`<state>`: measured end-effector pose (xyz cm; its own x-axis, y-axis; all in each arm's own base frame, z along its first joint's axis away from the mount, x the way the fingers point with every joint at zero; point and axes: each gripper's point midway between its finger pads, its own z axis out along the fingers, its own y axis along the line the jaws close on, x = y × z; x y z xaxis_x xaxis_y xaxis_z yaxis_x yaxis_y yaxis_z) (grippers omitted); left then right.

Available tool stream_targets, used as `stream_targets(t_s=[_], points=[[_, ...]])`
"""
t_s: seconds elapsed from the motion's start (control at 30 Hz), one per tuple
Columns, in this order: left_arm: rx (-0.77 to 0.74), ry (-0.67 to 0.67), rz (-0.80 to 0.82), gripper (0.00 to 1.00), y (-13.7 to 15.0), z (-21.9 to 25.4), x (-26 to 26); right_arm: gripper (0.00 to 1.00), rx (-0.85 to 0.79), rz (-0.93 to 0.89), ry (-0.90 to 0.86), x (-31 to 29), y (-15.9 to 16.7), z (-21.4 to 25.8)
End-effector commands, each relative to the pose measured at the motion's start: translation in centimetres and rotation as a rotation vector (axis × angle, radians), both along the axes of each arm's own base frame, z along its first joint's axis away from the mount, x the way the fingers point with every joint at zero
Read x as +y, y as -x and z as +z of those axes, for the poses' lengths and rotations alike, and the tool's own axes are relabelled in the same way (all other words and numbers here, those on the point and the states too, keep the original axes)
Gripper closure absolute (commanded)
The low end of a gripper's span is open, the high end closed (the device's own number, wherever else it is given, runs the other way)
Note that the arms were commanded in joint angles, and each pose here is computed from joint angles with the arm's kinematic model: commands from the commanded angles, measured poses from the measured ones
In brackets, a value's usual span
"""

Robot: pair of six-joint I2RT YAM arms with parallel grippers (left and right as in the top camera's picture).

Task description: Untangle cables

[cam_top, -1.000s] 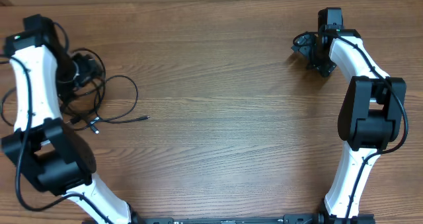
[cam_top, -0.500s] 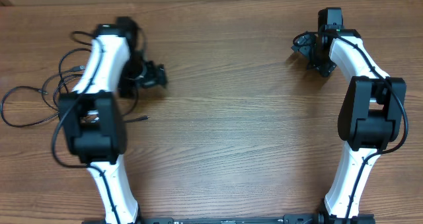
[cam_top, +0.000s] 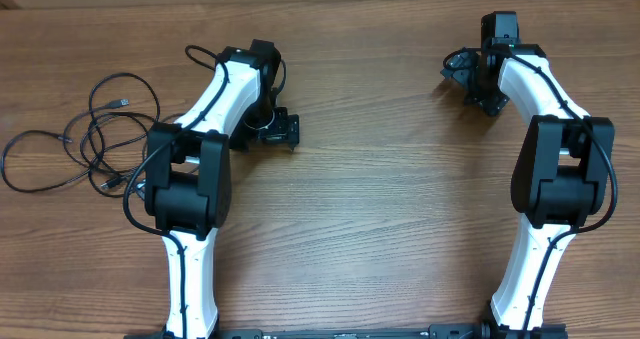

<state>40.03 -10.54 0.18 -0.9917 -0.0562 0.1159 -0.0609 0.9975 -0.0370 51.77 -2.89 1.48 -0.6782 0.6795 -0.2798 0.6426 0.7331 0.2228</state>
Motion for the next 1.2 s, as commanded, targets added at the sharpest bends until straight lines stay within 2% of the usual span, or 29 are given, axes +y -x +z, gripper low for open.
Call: stream_targets(t_s=[0.0,0.2,0.3,1.17], points=[[-0.024,-0.031,-0.02,0.0,-1.0,-2.2,0.4,0.0,0.043,-0.006,-0.008,-0.1,0.8,-1.9],[-0.103,-0.03,-0.02,0.0,-3.2,-4.3,0.1,0.0,0.043,-0.006,-0.008,-0.1,0.8,-1.9],[-0.08,-0.034,-0.019,0.0,-2.8,-6.1,0.3,0.0,0.043,-0.006,-0.008,-0.1,0.8,-1.9],[-0.075,-0.025,-0.004,0.0,-2.8,-6.1,0.7,0.0,0.043,-0.006,-0.008,-0.1,0.8,-1.9]])
